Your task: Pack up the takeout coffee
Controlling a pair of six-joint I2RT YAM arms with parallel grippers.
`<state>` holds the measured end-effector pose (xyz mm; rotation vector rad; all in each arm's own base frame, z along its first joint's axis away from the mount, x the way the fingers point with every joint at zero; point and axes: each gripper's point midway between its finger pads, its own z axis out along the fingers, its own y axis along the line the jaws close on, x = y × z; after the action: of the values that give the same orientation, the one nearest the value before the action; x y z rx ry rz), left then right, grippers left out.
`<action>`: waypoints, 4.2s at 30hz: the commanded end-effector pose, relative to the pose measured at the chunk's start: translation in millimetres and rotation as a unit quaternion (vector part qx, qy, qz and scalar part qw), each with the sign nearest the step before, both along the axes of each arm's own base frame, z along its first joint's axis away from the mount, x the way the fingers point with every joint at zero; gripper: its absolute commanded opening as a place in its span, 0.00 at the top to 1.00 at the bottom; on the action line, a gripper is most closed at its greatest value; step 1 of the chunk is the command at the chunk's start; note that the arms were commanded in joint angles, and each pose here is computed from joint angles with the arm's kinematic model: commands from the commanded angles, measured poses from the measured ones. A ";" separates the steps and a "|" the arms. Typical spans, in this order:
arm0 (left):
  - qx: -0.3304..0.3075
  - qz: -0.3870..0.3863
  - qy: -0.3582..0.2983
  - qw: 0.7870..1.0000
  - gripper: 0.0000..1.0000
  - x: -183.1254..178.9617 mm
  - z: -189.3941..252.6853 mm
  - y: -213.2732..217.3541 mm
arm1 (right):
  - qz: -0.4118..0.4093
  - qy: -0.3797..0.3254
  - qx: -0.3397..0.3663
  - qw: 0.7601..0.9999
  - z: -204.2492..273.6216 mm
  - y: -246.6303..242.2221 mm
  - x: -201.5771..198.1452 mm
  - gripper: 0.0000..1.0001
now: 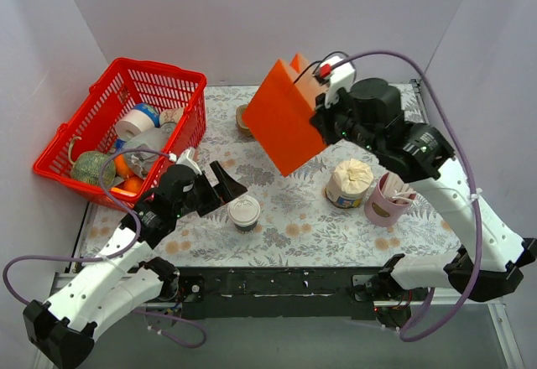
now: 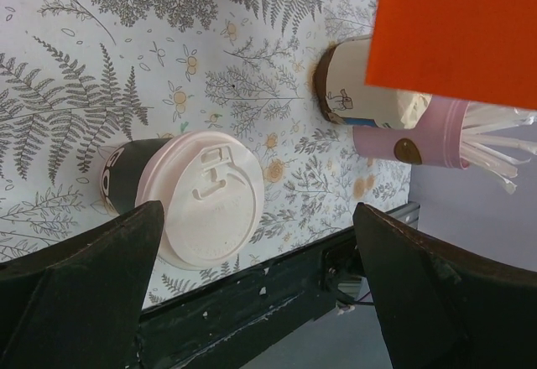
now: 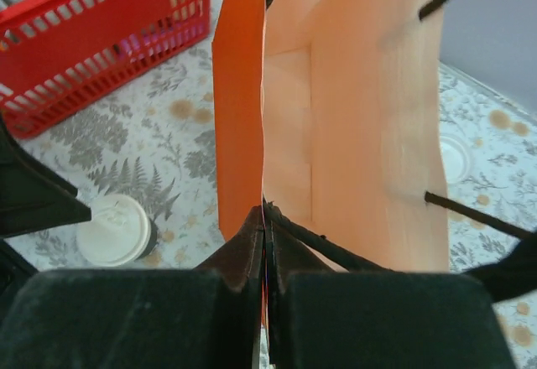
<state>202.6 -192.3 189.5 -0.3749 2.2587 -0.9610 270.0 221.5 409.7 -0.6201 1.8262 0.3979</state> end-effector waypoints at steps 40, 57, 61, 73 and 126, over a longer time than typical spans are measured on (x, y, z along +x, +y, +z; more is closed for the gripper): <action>-0.041 -0.068 -0.058 0.995 0.02 71.5 95.4 -88.4 | -0.194 0.003 -0.056 0.980 -54.3 -49.2 -41.8 0.14; 0.039 -0.047 -0.050 0.997 0.02 73.3 68.9 -113.6 | -0.063 0.087 -0.046 0.993 -128.8 -9.0 -3.5 0.22; 0.055 -0.029 -0.046 0.997 0.02 75.0 64.7 -113.8 | -0.071 0.097 -0.048 0.992 -125.5 -15.1 -8.5 0.23; 0.080 -0.018 -0.032 0.996 0.27 63.0 56.3 -108.4 | 0.058 0.075 0.029 0.995 -83.4 -2.5 -58.2 0.18; 0.215 0.023 0.034 0.976 1.00 28.0 57.4 -33.4 | -0.318 0.015 -0.147 0.937 -110.2 -114.3 12.4 0.99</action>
<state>240.0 -247.9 250.8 -0.2919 2.3722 -0.5611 276.8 143.0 270.3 -0.3179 2.0912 -0.1185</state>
